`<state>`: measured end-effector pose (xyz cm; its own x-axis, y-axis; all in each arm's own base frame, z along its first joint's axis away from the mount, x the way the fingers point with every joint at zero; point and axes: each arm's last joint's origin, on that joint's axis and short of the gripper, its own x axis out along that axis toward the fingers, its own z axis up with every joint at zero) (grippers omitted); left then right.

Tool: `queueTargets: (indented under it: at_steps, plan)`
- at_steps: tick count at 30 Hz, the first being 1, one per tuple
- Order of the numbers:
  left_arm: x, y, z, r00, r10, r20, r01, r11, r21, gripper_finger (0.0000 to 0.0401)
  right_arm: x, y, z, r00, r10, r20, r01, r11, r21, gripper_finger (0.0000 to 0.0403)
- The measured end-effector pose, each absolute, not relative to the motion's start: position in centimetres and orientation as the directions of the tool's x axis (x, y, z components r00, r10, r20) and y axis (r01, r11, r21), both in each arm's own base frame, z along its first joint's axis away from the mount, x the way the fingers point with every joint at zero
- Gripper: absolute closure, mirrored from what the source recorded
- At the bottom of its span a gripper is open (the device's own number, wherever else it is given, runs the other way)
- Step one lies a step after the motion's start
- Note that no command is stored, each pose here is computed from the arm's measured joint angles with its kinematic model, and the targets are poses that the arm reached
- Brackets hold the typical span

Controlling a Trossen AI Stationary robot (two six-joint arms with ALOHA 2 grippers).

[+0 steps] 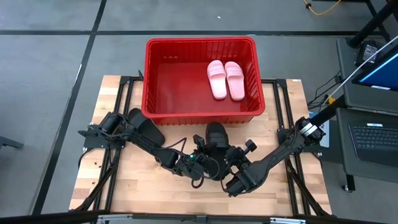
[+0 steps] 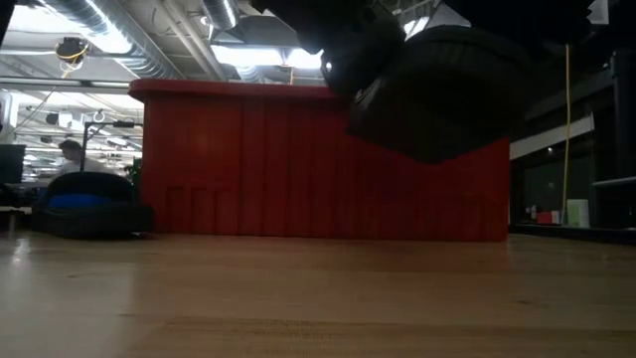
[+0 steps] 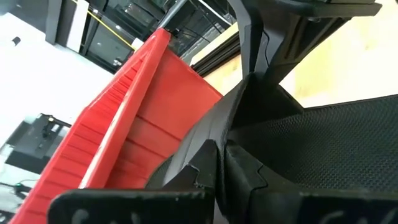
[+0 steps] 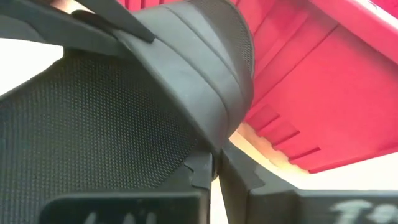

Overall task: Pick and place slides into bin
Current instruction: Put the bottom black slide into the red bin

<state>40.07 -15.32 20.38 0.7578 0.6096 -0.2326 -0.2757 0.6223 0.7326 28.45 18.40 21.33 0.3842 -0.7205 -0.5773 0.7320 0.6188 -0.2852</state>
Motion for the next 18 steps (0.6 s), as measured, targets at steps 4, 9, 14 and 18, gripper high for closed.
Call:
queueTargets:
  at_steps: [4, 9, 14, 18]
  plan:
    - [40.0, -15.3, 20.4, 0.746, 0.627, -0.225, -0.284, 0.604, 0.744, 0.0395, 28.6, 18.5, 21.3, 0.397, -0.715, -0.575, 0.726, 0.628, -0.280, 0.0346]
    - [40.0, -15.2, 20.3, 0.744, 0.629, -0.227, -0.281, 0.602, 0.748, 0.0395, 28.8, 18.6, 21.4, 0.419, -0.717, -0.558, 0.732, 0.630, -0.259, 0.0295]
    - [40.0, -15.2, 20.3, 0.742, 0.631, -0.225, -0.284, 0.600, 0.748, 0.0395, 29.0, 18.8, 21.9, 0.439, -0.713, -0.546, 0.734, 0.636, -0.239, 0.0255]
    - [40.0, -15.2, 20.3, 0.740, 0.635, -0.223, -0.275, 0.587, 0.761, 0.0395, 29.4, 19.9, 23.6, 0.480, -0.680, -0.554, 0.701, 0.677, -0.223, 0.0233]
